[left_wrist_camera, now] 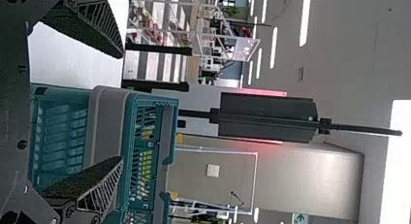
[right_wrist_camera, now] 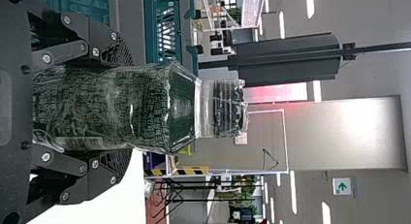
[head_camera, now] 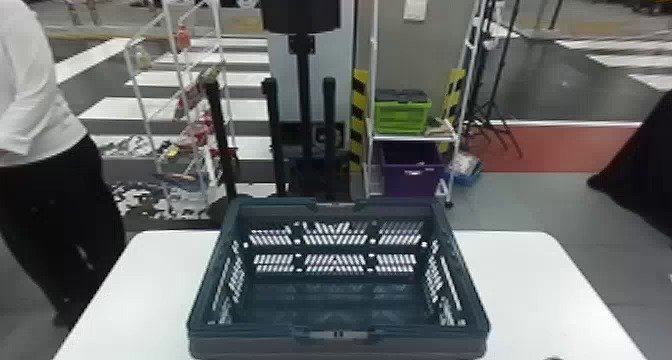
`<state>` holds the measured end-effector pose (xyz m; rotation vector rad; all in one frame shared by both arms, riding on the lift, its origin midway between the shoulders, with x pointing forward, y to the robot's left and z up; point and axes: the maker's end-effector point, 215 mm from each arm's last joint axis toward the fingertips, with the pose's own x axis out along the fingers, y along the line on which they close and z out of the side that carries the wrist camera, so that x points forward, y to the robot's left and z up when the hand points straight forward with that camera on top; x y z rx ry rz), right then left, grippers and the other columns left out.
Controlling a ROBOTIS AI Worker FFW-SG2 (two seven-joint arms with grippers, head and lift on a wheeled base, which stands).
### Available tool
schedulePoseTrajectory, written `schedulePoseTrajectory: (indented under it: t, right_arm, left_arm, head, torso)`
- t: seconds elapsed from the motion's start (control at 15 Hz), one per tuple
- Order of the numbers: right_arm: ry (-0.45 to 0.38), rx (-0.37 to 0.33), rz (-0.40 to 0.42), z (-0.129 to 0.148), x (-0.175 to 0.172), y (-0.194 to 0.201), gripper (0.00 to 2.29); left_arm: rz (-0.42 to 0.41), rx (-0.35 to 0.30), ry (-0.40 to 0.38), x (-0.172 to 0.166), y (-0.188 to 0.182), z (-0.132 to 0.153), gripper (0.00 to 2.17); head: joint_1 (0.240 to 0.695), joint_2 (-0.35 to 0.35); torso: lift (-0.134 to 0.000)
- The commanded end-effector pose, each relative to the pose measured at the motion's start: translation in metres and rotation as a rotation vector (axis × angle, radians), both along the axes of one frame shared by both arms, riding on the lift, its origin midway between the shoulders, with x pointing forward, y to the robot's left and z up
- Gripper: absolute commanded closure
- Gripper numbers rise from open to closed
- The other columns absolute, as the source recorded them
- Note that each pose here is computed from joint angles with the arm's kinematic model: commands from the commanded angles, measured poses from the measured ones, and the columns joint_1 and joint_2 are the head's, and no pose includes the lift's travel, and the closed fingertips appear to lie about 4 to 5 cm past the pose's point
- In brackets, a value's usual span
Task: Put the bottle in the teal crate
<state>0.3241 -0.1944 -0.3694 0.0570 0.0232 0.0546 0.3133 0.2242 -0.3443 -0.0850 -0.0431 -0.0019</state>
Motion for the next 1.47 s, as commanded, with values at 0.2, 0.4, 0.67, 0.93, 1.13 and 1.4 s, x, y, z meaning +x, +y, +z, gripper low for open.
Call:
schedulePoseTrajectory:
  t: [0.2,0.4,0.67,0.93,1.13,1.4]
  right_arm:
    - [0.005,-0.003,0.003,0.001,0.001,0.001,2.22]
    - [0.008,-0.004,0.004,0.001,0.002,0.001,2.22]
    - [-0.011,-0.008,0.008,0.016,0.007,0.004,2.22]
    - [-0.011,-0.04,0.022,0.045,0.033,0.012,2.22]
    - [0.045,-0.072,0.045,0.047,0.058,0.025,2.22]
    - [0.106,-0.116,0.074,0.053,0.094,0.045,2.22]
  left_arm:
    - [-0.001,0.001,-0.002,0.0,0.0,0.001,0.14]
    - [-0.002,-0.001,-0.005,0.0,0.0,0.003,0.14]
    - [-0.002,0.0,-0.003,0.0,0.0,0.002,0.14]
    - [-0.005,0.001,-0.001,0.0,0.0,0.0,0.14]
    - [-0.005,0.003,0.003,-0.002,0.0,-0.003,0.14]
    - [-0.002,0.003,-0.005,-0.003,0.002,-0.002,0.12]
  head:
    - [0.499,0.0]
    - [0.499,0.0]
    - [0.499,0.0]
    - [0.499,0.0]
    - [0.499,0.0]
    - [0.499,0.0]
  torso:
    - [0.0]
    - [0.0]
    - [0.0]
    - [0.0]
    - [0.0]
    - [0.0]
